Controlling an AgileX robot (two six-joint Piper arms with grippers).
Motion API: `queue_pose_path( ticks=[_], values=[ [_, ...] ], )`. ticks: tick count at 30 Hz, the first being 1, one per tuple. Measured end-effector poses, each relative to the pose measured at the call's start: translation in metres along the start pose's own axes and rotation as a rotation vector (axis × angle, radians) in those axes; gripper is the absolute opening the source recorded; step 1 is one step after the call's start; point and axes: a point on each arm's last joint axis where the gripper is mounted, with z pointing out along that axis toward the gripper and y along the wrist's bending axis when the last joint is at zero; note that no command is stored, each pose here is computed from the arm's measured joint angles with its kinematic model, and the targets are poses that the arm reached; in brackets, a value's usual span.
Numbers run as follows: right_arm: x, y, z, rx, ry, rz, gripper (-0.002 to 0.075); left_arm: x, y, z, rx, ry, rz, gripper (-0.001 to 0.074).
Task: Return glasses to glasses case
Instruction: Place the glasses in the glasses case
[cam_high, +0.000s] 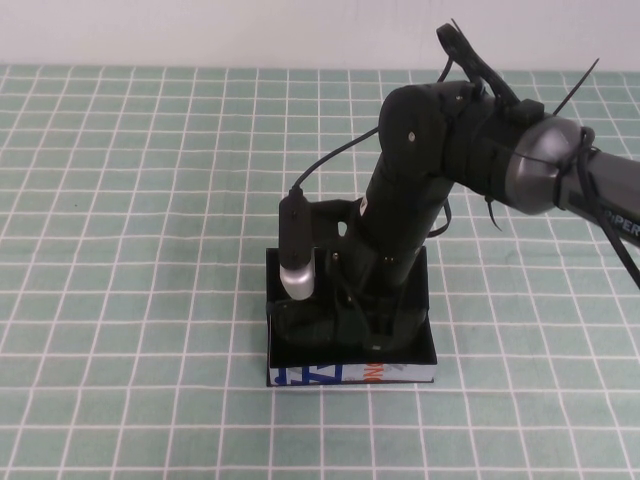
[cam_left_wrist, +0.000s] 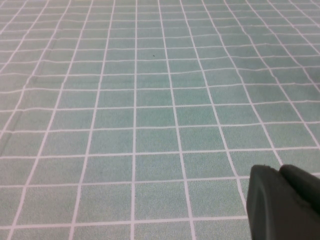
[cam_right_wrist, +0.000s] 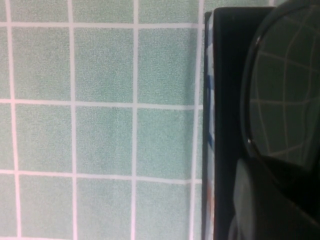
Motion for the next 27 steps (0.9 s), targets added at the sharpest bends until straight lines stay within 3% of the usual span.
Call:
queue_pose_path(
  ticks=[3, 8, 12, 16, 27],
  values=[
    [0.0005, -0.0008, 0.0029, -0.005, 0.004, 0.002, 0.0095, 0.0, 0.0, 0.0, 0.0, 0.0, 0.0, -0.0002],
    [0.0008, -0.0013, 0.0054, -0.011, 0.005, 0.004, 0.0199, 0.0, 0.0, 0.0, 0.0, 0.0, 0.0, -0.0002],
    [0.0008, -0.0013, 0.0054, -0.011, 0.005, 0.004, 0.0225, 0.0, 0.0, 0.0, 0.0, 0.0, 0.0, -0.0002],
    [0.0008, -0.0026, 0.0054, 0.003, 0.006, 0.002, 0.0221, 0.0, 0.0, 0.0, 0.0, 0.0, 0.0, -0.0002],
    [0.0001, -0.0027, 0.0036, 0.012, -0.001, 0.001, 0.0115, 0.0, 0.0, 0.0, 0.0, 0.0, 0.0, -0.0002]
  ],
)
